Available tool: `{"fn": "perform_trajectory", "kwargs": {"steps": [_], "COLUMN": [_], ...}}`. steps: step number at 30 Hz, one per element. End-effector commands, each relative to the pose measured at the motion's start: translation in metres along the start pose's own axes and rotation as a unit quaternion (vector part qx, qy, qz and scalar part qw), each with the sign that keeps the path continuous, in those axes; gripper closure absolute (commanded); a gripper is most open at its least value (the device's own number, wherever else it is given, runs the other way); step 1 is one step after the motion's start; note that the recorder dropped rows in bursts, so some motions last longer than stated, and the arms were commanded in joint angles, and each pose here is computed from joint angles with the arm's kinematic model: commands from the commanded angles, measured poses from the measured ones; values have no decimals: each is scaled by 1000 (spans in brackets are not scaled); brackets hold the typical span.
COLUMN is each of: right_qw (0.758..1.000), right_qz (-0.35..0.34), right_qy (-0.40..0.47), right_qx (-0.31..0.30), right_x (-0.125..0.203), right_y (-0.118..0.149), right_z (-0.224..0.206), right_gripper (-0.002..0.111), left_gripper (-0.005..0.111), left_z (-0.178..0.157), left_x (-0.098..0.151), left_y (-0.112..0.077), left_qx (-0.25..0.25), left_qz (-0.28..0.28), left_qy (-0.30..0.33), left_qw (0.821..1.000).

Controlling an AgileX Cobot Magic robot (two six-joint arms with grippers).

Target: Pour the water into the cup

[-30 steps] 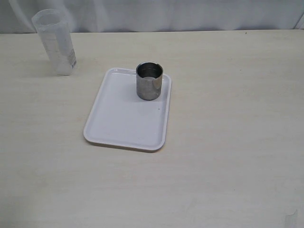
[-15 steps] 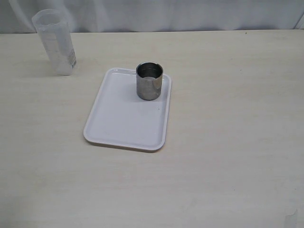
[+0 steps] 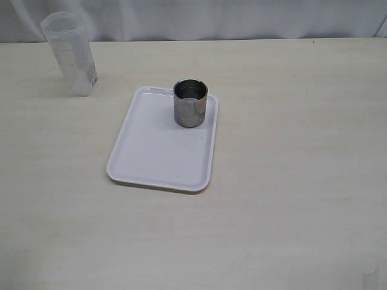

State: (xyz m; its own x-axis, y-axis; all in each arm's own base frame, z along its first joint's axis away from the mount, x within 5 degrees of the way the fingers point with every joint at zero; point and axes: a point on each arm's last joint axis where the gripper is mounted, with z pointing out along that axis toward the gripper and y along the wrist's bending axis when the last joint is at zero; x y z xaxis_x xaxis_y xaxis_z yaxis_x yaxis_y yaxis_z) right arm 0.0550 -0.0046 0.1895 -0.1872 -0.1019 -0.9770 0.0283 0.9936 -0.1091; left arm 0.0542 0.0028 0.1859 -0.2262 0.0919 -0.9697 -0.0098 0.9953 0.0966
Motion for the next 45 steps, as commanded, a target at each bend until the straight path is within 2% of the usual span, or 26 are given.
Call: {"fn": "perform_trajectory", "kwargs": {"steps": [1,10,31,33,35,37,38,39,40,43,44,45], "right_qw": [1000,999,999,999,999,999,999,999,999,999,999,999], "right_qz": [3,26,25,30,31,29,21,19,19,19,19,19], "right_qy": [15,31,31,32,32,33,33,33,33,33,33,33], "right_qx": [-1,-4,-4,-4,-4,-4,-4,-4,-4,-4,-4,-4], "right_x": [4,7,7,7,7,7,7,7,7,7,7,7], "right_y": [0,1,1,1,1,1,1,1,1,1,1,1], "right_z": [0,0,0,0,0,0,0,0,0,0,0,0], "right_gripper": [-1,-1,-1,1,8,27,44,52,66,96,104,104], "left_gripper": [107,107,107,107,107,107,107,107,107,107,107,107], "left_z": [0,0,0,0,0,0,0,0,0,0,0,0], "left_x": [1,1,1,1,1,1,1,1,1,1,1,1], "left_y": [0,0,0,0,0,0,0,0,0,0,0,0], "left_qx": [-1,-1,-1,-1,-1,-1,-1,-1,-1,-1,-1,-1], "left_qz": [-2,-2,-2,-2,-2,-2,-1,-1,-1,-1,-1,-1], "left_qy": [-1,-1,-1,-1,-1,-1,-1,-1,-1,-1,-1,-1], "left_qw": [1000,1000,1000,1000,1000,1000,1000,1000,1000,1000,1000,1000]}}
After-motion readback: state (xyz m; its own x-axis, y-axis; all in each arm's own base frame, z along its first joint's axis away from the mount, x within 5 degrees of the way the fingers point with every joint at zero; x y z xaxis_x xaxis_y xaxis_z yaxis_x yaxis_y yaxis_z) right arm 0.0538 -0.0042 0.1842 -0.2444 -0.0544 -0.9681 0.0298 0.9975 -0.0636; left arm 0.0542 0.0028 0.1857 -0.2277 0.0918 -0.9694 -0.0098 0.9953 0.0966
